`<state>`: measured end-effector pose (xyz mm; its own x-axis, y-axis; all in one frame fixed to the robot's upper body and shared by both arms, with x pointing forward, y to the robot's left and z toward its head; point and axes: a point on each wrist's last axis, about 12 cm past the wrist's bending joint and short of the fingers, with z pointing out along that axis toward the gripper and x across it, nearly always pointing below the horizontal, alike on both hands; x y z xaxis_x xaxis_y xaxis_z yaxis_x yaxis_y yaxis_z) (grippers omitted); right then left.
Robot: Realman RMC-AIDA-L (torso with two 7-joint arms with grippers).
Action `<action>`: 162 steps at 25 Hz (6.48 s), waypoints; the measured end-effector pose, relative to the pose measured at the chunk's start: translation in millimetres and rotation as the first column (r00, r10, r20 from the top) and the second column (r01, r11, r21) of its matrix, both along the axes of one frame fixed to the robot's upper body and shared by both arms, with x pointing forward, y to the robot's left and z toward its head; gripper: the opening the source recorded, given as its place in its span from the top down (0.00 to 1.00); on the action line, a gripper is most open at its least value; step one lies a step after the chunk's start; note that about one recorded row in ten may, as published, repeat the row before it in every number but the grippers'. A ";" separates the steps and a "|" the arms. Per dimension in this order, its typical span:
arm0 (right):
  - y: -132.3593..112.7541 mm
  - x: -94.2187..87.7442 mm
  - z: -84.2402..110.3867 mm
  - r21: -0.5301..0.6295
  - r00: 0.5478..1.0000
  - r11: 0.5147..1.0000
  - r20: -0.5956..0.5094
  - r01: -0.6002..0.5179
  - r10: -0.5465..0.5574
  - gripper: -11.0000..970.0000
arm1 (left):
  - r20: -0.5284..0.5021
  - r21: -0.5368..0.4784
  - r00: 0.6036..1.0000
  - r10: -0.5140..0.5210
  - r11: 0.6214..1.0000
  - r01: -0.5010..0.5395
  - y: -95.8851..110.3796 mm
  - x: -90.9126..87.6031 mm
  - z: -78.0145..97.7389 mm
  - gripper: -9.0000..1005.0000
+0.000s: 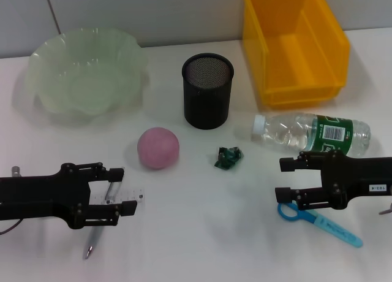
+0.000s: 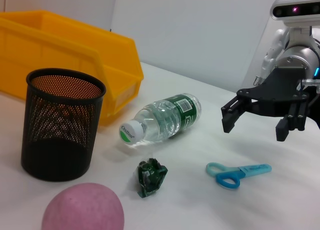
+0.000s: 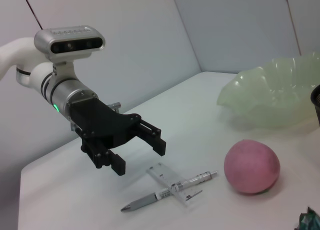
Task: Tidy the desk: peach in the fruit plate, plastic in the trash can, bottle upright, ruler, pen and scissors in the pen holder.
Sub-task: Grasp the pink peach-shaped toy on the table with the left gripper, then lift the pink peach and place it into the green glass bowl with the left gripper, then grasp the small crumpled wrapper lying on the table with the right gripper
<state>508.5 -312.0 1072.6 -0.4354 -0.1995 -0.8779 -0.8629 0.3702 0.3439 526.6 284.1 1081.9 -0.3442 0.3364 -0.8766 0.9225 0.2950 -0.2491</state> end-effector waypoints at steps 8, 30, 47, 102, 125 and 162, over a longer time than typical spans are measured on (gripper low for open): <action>0.4 -0.1 -0.2 -0.002 1.000 1.000 -0.001 -0.004 0.004 0.16 | 0.000 -0.001 1.000 0.000 1.000 0.000 -0.4 -0.1 -0.2 0.22; -0.1 0.3 -0.2 -0.002 1.000 1.000 0.000 0.003 -0.003 0.16 | 0.291 -0.060 0.949 0.123 0.992 -0.110 -37.6 41.8 2.9 0.23; -1.4 -0.5 -1.5 -0.006 1.000 1.000 -0.003 0.012 -0.012 0.16 | 0.337 0.240 0.942 0.016 0.966 -0.102 -79.0 67.7 -19.3 0.28; 0.8 0.4 -1.1 -0.009 1.000 1.000 0.000 0.005 -0.005 0.16 | 0.496 -0.007 0.623 0.604 0.721 -0.693 -27.6 112.6 -7.1 0.79; 1.7 1.0 -0.9 -0.009 1.000 1.000 0.000 0.001 -0.001 0.16 | 0.484 0.033 0.638 0.599 0.716 -0.697 -28.8 111.8 -12.3 0.27; 2.9 11.0 19.0 -0.006 0.998 1.000 0.066 -0.007 0.008 0.19 | 0.043 0.015 0.999 0.009 1.000 -0.009 -26.9 18.7 8.9 0.21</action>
<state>519.5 -309.1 1091.6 -0.3748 -0.2078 -0.9035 -0.8865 0.3656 0.2837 545.3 257.2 1090.8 -0.3093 0.3469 -0.8854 0.9295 0.3069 -0.2045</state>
